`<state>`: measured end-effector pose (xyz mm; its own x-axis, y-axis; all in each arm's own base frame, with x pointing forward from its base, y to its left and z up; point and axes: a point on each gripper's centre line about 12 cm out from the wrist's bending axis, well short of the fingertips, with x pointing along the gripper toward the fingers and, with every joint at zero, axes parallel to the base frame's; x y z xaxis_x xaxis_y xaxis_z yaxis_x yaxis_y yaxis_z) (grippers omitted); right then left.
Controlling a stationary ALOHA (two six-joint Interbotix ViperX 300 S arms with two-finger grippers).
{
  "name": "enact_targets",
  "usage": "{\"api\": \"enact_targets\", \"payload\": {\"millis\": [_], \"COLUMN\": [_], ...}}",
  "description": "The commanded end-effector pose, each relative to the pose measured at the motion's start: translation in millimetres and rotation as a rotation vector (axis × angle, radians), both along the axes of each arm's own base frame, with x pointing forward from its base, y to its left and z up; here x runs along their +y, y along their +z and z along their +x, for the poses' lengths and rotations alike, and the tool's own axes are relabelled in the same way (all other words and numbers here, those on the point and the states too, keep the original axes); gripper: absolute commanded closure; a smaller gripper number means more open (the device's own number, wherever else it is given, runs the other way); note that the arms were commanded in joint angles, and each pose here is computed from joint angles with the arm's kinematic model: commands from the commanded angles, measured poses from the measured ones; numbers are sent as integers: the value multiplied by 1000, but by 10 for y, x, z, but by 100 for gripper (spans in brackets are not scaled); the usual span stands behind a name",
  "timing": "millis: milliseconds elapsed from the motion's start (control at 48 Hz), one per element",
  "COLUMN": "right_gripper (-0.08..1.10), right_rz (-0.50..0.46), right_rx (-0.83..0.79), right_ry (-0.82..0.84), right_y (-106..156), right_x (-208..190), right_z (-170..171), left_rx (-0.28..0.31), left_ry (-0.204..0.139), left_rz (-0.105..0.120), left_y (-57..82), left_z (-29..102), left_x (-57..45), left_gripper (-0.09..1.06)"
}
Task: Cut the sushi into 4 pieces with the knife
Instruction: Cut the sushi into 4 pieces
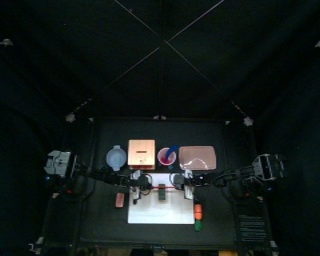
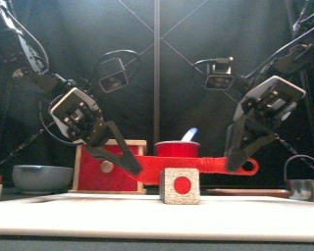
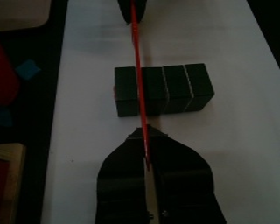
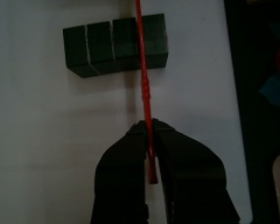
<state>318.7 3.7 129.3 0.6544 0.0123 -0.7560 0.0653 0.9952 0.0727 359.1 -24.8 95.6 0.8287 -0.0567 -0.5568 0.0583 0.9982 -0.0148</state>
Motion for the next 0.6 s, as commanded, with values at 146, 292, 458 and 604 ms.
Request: {"api": "enact_targets", "payload": {"millis": [146, 292, 458, 604], "right_gripper": [96, 96, 96, 96], "right_rz": [5, 1, -13, -30], "right_rx": [25, 57, 31, 1], "right_ry": [-6, -8, -30, -52], "right_y": [-121, -234, -152, -40], "right_x": [5, -15, -144, -273], "right_z": [71, 108, 134, 135], "left_rx": [35, 67, 47, 11], "left_ry": [1, 10, 35, 43], "left_rz": [0, 4, 7, 23], "left_y": [-169, -305, -239, -100], "left_z": [61, 84, 126, 136], "left_x": [-13, 21, 130, 246], "left_gripper": [69, 70, 70, 70]}}
